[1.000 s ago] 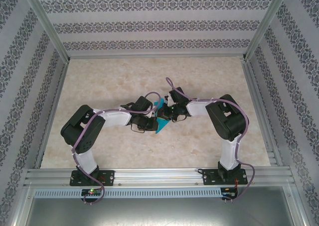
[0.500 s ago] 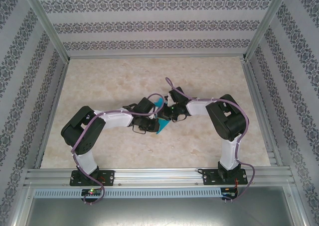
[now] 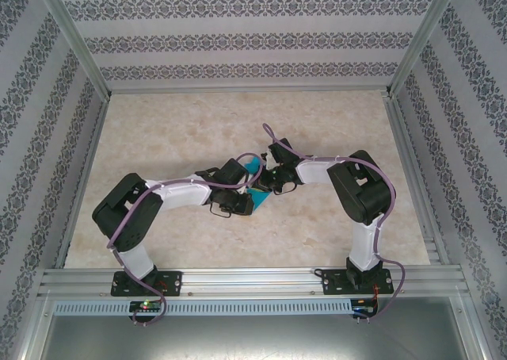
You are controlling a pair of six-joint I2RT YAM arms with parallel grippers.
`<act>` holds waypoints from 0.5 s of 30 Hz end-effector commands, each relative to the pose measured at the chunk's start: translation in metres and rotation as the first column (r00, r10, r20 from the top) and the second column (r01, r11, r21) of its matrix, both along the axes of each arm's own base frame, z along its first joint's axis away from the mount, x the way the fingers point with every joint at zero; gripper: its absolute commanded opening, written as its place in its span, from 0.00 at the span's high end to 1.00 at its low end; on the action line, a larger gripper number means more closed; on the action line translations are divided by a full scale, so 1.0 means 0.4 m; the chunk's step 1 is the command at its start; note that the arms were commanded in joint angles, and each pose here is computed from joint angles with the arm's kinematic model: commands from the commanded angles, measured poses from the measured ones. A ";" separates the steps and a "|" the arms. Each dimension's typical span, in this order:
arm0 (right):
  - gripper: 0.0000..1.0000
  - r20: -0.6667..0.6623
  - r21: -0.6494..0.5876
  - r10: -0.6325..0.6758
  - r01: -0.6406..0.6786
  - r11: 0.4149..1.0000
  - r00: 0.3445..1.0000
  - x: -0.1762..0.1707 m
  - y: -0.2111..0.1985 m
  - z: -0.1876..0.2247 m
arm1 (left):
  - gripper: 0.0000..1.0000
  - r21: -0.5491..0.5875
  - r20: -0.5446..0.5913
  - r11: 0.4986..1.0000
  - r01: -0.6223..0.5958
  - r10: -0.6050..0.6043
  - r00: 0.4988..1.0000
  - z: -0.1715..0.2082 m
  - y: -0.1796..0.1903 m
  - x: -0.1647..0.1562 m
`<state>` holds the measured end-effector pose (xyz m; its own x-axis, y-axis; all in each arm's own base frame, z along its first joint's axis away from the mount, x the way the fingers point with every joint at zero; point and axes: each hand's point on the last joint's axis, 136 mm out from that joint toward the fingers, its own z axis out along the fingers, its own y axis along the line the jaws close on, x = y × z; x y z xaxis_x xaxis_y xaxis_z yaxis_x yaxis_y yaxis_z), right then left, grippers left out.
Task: Fold a paper plane with a square sheet of paper (pick it up from the middle)
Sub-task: Fourth fold the wing at the center of the table.
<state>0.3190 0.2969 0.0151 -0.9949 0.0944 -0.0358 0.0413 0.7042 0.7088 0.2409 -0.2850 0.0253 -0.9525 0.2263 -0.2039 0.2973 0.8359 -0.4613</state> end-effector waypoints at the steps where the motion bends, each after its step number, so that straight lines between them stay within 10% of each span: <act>1: 0.93 -0.079 -0.147 -0.033 0.021 0.989 0.996 -0.040 -0.065 -0.096 | 0.83 0.014 -0.041 0.999 0.046 -0.046 0.998 0.018 0.012 -0.054; 15: 0.93 -0.073 -0.131 -0.020 0.010 0.991 0.997 -0.041 -0.052 -0.084 | 0.76 -0.079 0.050 0.995 -0.057 0.062 0.997 0.088 -0.030 0.031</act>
